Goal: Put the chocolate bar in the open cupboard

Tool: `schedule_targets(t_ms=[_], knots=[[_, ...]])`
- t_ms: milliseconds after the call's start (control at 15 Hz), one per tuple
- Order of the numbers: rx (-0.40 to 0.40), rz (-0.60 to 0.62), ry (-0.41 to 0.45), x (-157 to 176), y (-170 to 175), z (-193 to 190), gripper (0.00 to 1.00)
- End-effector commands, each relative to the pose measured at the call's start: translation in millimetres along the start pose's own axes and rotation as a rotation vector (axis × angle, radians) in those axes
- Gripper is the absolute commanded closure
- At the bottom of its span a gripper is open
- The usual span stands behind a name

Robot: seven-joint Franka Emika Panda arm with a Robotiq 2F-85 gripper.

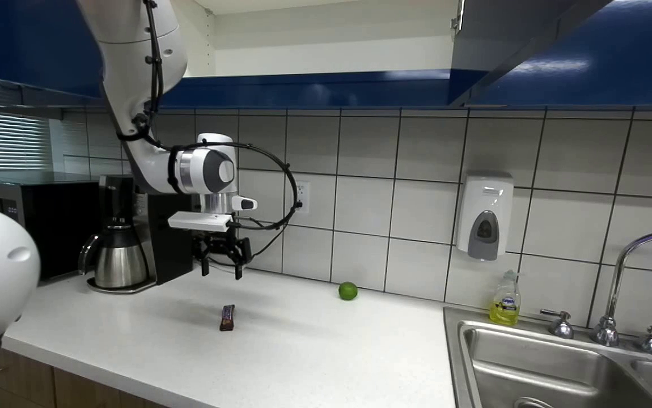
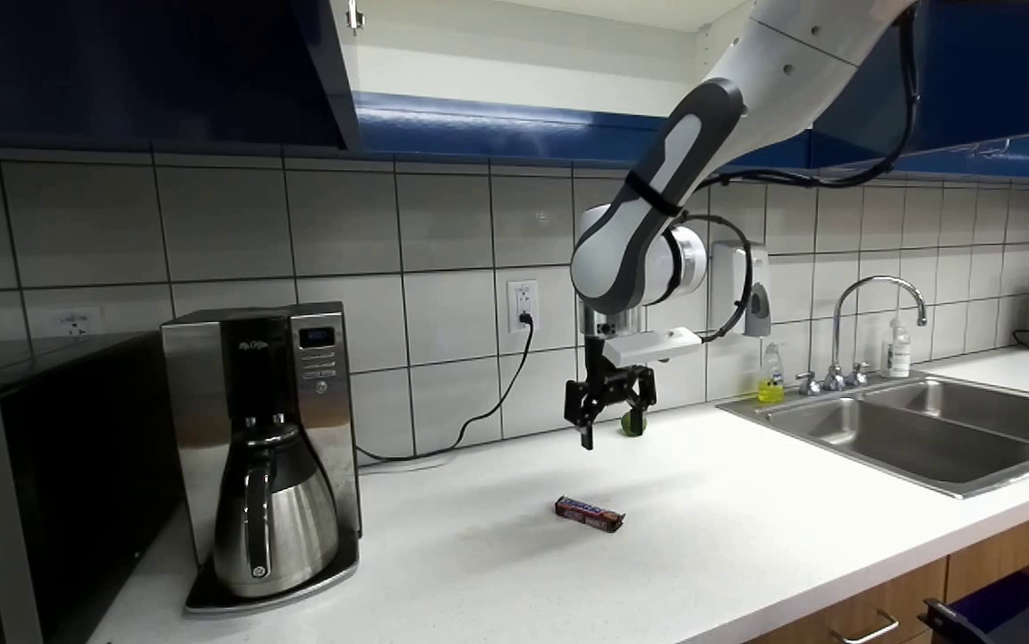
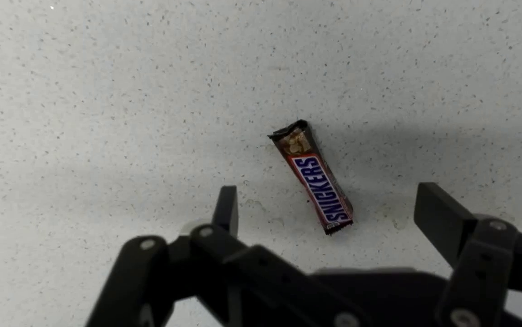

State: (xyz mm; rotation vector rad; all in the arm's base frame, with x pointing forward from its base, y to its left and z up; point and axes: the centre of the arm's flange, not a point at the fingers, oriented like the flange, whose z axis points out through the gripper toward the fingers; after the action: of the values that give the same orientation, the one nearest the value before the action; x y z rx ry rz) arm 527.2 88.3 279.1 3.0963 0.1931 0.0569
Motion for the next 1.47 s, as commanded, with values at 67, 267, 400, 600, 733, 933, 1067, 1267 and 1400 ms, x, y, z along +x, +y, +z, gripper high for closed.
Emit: schedule_targets(t_ms=[67,267,400,600,733,933,1067,1267,1400], knots=[[-0.025,-0.078,0.011,26,-3,18,0.0],[-0.028,-0.126,0.011,32,-9,33,0.0],[-0.02,-0.148,0.005,35,-13,44,0.0],[-0.011,-0.169,-0.003,39,-18,63,0.0],[-0.006,-0.184,-0.01,42,-22,75,0.0],[-0.005,-0.209,-0.016,48,-26,92,0.0],[-0.004,-0.218,-0.015,52,-28,98,0.0],[-0.002,-0.233,-0.024,57,-27,104,0.0],[-0.001,-0.241,-0.034,58,-26,107,0.0]])
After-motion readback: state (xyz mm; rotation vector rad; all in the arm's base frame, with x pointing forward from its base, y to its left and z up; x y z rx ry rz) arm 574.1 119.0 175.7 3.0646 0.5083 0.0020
